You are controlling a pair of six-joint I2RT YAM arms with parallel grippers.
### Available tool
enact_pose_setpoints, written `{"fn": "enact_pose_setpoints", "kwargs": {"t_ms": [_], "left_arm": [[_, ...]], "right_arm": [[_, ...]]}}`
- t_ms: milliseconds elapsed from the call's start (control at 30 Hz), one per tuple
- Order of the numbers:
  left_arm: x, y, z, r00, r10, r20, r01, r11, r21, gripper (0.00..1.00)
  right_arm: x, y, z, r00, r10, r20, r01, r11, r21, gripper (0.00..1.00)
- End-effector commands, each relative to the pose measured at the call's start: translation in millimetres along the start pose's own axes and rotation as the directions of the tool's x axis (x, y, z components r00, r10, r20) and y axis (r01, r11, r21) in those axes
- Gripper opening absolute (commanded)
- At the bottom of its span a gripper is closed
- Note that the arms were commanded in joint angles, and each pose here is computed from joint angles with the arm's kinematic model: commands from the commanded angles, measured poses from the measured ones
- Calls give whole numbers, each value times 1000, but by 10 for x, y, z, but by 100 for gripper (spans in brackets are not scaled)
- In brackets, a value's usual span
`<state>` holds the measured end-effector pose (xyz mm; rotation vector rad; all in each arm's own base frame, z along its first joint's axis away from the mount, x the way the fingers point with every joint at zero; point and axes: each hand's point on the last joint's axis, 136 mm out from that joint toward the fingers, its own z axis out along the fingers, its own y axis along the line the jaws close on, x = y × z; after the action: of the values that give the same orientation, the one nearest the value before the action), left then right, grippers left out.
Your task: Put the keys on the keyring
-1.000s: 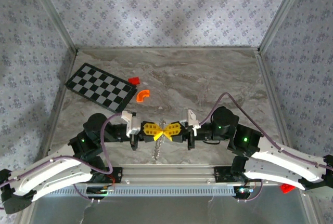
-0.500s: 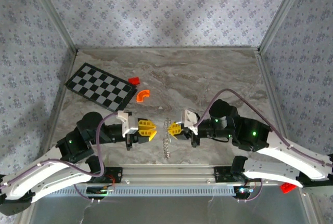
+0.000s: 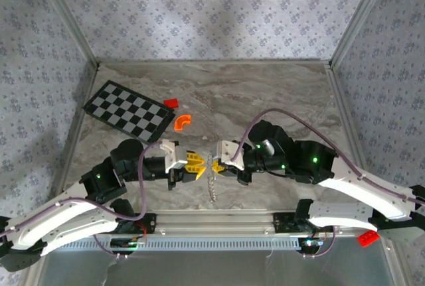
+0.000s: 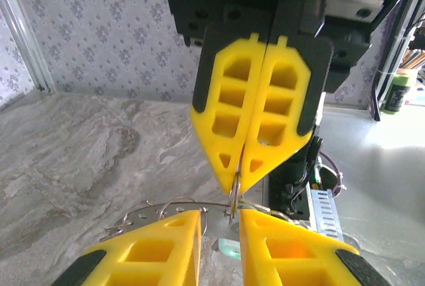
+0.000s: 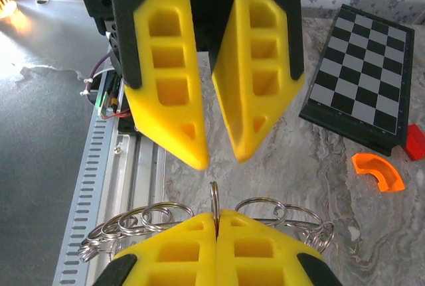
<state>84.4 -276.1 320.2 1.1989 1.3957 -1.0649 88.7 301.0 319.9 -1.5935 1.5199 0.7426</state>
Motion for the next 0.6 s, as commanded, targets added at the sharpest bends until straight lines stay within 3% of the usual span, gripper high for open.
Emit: {"fn": "enact_pose_setpoints", "kwargs": {"t_ms": [0,200,333,567], "left_arm": [[-179,-4,-18,998,34,52,-34,999,-2,22],[-159,15,53,998,27,56,-27,1000,3,21],[-153,28,77,998,24,63,-24,1000,1,13],[-101,38,98,999,29,38,-29,1000,0,13]], "right_arm": [[-127,-15,-74,999,-40,17,39,999,9,0],[-128,2,-9,999,-47,10,47,999,-14,0],[-134,1,0,999,-50,13,51,999,-13,0],[-175,17,-18,998,-55,32,55,998,-18,0]]}}
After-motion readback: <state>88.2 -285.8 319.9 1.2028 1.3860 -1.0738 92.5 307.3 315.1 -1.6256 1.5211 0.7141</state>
